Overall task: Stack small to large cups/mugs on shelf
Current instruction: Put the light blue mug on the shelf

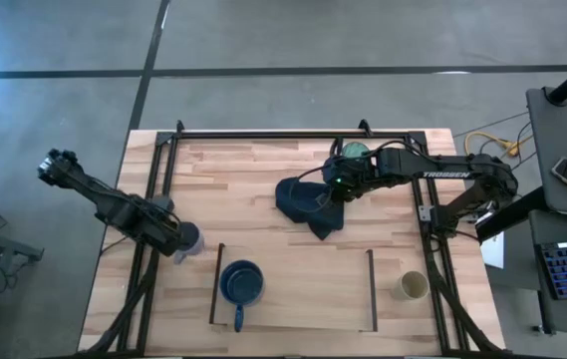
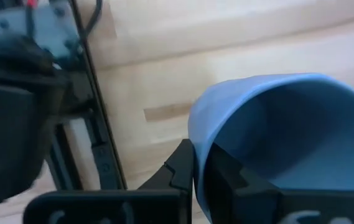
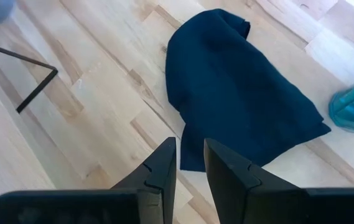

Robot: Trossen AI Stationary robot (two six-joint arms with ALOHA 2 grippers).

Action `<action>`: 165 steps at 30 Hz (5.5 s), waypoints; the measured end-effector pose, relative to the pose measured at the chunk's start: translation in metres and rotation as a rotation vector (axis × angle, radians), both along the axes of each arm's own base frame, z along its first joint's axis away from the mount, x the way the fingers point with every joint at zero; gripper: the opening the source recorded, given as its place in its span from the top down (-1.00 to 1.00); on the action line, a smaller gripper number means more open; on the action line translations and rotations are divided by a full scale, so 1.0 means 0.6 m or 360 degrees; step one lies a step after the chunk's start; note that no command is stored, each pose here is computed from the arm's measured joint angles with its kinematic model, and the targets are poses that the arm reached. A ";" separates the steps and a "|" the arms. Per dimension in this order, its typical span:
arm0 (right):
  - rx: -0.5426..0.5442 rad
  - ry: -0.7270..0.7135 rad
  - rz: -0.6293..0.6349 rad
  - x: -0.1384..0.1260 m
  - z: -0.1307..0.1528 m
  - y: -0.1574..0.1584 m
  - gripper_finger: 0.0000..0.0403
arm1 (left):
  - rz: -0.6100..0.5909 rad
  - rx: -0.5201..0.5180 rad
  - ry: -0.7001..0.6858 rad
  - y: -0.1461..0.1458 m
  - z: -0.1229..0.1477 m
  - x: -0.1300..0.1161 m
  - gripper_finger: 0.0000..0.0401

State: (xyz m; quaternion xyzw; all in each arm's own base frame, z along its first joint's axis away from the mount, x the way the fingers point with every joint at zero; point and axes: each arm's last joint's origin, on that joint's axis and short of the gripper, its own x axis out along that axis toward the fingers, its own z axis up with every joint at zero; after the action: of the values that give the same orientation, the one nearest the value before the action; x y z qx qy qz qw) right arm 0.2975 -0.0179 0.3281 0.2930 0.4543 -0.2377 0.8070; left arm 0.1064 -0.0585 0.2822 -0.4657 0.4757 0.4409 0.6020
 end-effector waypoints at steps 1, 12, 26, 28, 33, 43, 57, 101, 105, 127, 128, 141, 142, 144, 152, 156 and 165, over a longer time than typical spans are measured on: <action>-0.0005 0.0000 -0.0002 0.000 0.000 0.000 0.62 | 0.0005 0.0018 -0.0025 0.002 0.012 -0.001 0.99; -0.0013 0.0003 0.0033 0.000 0.000 0.012 0.62 | -0.0041 0.0308 -0.0356 0.017 0.122 0.025 1.00; -0.0079 -0.0014 0.0178 -0.004 0.002 0.086 0.62 | -0.0372 0.0658 -0.0469 0.042 0.213 0.143 1.00; -0.0093 -0.0020 0.0190 -0.006 0.002 0.101 0.62 | -0.0439 0.0667 -0.0485 0.042 0.216 0.169 1.00; -0.0040 -0.0049 0.0135 -0.013 0.002 0.139 0.62 | -0.0612 0.0615 -0.0473 0.038 0.213 0.227 1.00; -0.0052 -0.0131 0.0020 -0.057 0.001 0.245 0.62 | -0.0845 0.0515 -0.0641 0.007 0.233 0.296 1.00; -0.0064 0.0017 0.0257 -0.141 -0.007 0.337 0.62 | -0.0547 0.0224 -0.0709 -0.035 0.222 0.372 1.00; 0.0120 -0.0677 0.0424 -0.068 0.042 0.346 0.96 | -0.0319 -0.0167 -0.0569 -0.173 0.195 0.353 1.00; 0.0144 -0.0647 0.0399 -0.069 0.032 0.346 0.96 | -0.0320 -0.0174 -0.0583 -0.175 0.192 0.355 1.00; 0.0326 -0.0758 0.0410 -0.057 -0.016 0.360 0.96 | -0.0365 -0.0150 -0.0520 -0.191 0.158 0.386 1.00; 0.0343 -0.0749 0.0423 -0.057 -0.017 0.361 0.96 | -0.0363 -0.0143 -0.0513 -0.190 0.157 0.386 1.00; 0.0382 -0.0757 0.0460 -0.021 -0.062 0.390 0.96 | -0.0359 -0.0128 -0.0504 -0.188 0.157 0.385 1.00; 0.0379 -0.0757 0.0452 -0.018 -0.063 0.388 0.96 | -0.0360 -0.0128 -0.0504 -0.188 0.157 0.385 1.00; 0.0365 -0.0756 0.0450 -0.015 -0.064 0.385 0.96 | -0.0359 -0.0129 -0.0504 -0.188 0.157 0.385 1.00; 0.0336 -0.0720 0.0433 0.001 -0.081 0.382 0.96 | -0.0359 -0.0129 -0.0505 -0.188 0.157 0.385 1.00; 0.0340 -0.0715 0.0443 0.003 -0.084 0.384 0.96 | -0.0359 -0.0129 -0.0504 -0.188 0.157 0.385 0.99; 0.0337 -0.0713 0.0447 0.003 -0.083 0.384 0.96 | -0.0362 -0.0127 -0.0508 -0.188 0.157 0.386 0.75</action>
State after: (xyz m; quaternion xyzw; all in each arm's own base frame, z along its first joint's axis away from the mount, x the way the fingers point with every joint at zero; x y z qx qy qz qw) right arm 0.2992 0.2124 0.2781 0.3551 0.3230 -0.0043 0.8773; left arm 0.3377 -0.1714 0.3762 -0.4966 0.4408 0.2714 0.6967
